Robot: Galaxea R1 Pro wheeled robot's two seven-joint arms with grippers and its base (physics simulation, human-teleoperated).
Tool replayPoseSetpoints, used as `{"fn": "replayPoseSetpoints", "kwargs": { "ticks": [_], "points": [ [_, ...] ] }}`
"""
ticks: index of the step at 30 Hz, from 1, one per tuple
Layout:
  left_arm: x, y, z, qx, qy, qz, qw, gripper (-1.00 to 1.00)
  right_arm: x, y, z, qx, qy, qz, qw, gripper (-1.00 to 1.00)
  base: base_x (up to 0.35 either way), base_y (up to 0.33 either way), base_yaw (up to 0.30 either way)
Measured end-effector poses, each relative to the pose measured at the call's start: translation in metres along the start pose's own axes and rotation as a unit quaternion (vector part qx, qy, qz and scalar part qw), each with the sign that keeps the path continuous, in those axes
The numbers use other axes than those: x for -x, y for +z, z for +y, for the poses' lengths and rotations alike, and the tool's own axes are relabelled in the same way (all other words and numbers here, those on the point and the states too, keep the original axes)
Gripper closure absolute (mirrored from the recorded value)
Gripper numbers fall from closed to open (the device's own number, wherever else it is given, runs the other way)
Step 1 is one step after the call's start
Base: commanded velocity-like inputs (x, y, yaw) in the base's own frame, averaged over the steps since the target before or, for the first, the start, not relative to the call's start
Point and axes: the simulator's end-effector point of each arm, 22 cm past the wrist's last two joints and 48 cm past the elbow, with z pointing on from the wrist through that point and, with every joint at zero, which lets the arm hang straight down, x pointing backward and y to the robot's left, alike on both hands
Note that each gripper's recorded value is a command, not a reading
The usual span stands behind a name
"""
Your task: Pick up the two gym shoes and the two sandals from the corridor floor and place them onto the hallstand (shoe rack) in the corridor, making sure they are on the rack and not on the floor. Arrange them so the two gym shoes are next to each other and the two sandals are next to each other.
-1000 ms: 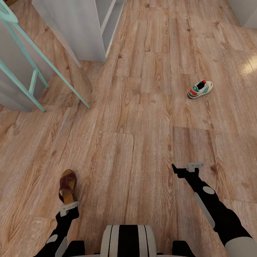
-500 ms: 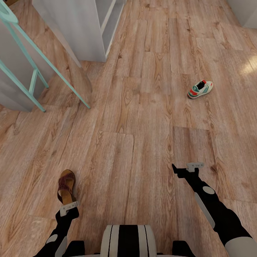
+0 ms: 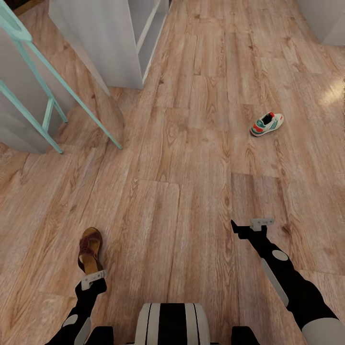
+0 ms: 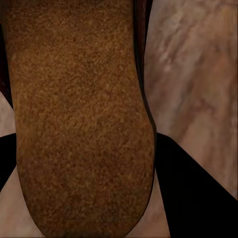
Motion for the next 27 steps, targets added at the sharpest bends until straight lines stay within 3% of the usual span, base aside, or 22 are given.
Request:
{"fn": "replayPoseSetpoints", "kwargs": {
  "ticks": [27],
  "points": [
    [0.06, -0.011, -0.015, -0.015, -0.009, -0.053, 0.9984, 1.0, 0.066, -0.025, -0.006, -0.005, -0.001, -0.053, 0.9986, -1.0, 0.0, 0.0, 0.0]
  ]
}}
